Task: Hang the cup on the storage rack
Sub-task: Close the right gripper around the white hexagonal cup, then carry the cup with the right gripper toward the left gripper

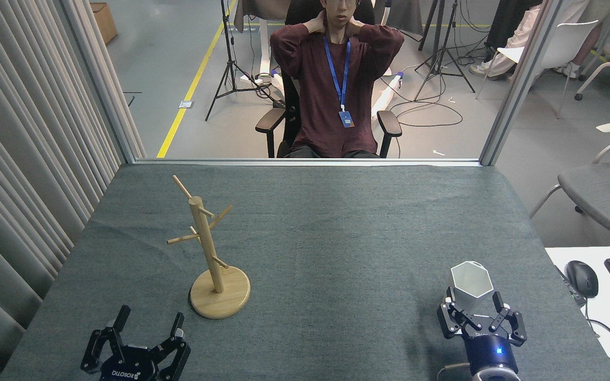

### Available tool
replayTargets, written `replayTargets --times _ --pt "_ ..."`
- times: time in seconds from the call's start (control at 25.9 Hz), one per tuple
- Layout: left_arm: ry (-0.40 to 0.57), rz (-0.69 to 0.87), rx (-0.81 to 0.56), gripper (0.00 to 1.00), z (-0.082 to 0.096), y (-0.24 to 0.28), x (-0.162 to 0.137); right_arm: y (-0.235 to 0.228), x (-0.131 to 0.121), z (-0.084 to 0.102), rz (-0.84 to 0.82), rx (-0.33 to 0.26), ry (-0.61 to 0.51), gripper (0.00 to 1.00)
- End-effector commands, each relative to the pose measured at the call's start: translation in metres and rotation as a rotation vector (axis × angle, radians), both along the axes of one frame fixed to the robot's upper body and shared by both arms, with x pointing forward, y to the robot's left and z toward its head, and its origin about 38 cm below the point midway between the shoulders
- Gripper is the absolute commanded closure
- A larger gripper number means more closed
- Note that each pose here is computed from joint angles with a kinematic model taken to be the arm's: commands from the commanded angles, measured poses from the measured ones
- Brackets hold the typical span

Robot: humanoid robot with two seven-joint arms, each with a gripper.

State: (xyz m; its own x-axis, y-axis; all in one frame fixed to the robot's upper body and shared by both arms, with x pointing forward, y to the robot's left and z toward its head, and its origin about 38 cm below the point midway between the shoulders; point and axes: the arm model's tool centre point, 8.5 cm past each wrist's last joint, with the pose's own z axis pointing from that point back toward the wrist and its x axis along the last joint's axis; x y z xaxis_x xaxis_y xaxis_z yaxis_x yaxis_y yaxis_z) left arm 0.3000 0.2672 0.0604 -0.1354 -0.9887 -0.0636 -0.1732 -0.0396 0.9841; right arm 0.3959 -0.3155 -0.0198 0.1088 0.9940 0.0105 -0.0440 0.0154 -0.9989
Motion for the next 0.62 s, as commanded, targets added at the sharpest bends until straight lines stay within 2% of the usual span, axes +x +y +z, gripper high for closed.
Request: replayTargets --times 0.0,0.23,0.27,0.31,0.35,0.46,0.5,0.58 --pt "-0.005 -0.001 0.001 0.0 0.002 0.0 0.001 0.0 0.009 0.002 0.001 0.0 -0.002 0.02" --pt "-0.004 0.001 0.001 0.0 0.001 0.0 0.0 0.001 0.014 0.0 -0.003 -0.002 0.008 0.03" --pt "-0.002 -0.001 0.001 0.0 0.001 0.0 0.0 0.002 0.013 -0.002 -0.004 -0.003 0.016 0.08" --pt "-0.002 -0.001 0.001 0.0 0.001 0.0 0.0 0.005 0.013 -0.003 0.002 -0.008 0.017 0.34" --pt "-0.002 -0.001 0.001 0.0 0.001 0.0 -0.001 0.008 0.012 -0.004 0.016 -0.023 0.02 0.55" --pt "-0.007 0.001 -0.008 0.0 0.002 -0.002 0.001 0.013 0.013 0.0 0.026 -0.034 0.005 0.54" --pt "-0.007 -0.002 -0.009 0.0 0.002 -0.003 0.002 0.016 0.015 0.007 0.031 -0.035 -0.022 0.53" --pt "0.003 -0.019 -0.013 0.0 -0.002 -0.008 0.001 0.02 0.018 0.036 0.042 -0.046 -0.119 0.53"
